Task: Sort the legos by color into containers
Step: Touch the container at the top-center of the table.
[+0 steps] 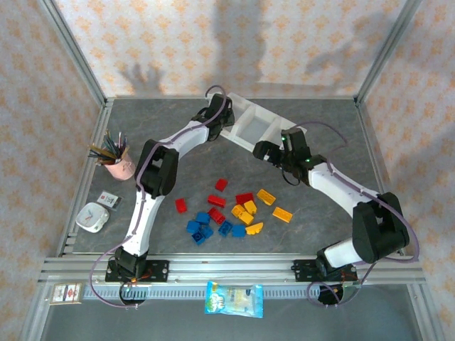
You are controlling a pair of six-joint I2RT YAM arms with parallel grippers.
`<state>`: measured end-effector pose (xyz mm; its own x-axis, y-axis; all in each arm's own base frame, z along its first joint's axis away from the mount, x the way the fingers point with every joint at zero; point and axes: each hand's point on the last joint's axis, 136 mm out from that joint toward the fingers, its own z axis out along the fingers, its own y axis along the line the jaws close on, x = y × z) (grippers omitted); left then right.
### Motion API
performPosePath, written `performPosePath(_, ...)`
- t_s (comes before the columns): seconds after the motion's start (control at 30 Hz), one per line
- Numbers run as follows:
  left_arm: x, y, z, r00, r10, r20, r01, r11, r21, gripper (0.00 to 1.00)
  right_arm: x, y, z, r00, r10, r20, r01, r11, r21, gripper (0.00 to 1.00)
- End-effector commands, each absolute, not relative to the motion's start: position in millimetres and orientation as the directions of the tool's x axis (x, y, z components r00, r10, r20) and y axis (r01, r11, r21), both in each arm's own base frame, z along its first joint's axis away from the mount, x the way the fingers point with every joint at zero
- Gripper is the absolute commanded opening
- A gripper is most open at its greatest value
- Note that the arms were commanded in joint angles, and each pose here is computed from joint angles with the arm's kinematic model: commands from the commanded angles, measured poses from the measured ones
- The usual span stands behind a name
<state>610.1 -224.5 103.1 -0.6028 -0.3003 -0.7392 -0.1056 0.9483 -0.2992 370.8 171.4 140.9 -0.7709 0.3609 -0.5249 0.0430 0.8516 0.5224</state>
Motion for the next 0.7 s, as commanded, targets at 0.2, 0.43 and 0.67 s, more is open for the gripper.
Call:
performPosePath(0.2,613,-215,79,-0.651,-0.256,-0.715,-0.147,0.966,-0.212,0.5,384,173,159,-0.742,0.358,-0.567,0.015,0.854,0.519,1.0)
performPosePath(0.43,602,-204,65,-0.691,-0.219,-0.689,-0.174,0.975,-0.136,0.51,385,174,159,-0.744,0.357,-0.564,0.012,0.851,0.524,1.0)
performPosePath(0.67,587,-191,56,-0.728,-0.192,-0.658,-0.197,0.978,-0.068,0.52,384,175,158,-0.748,0.353,-0.561,0.01,0.852,0.523,1.0)
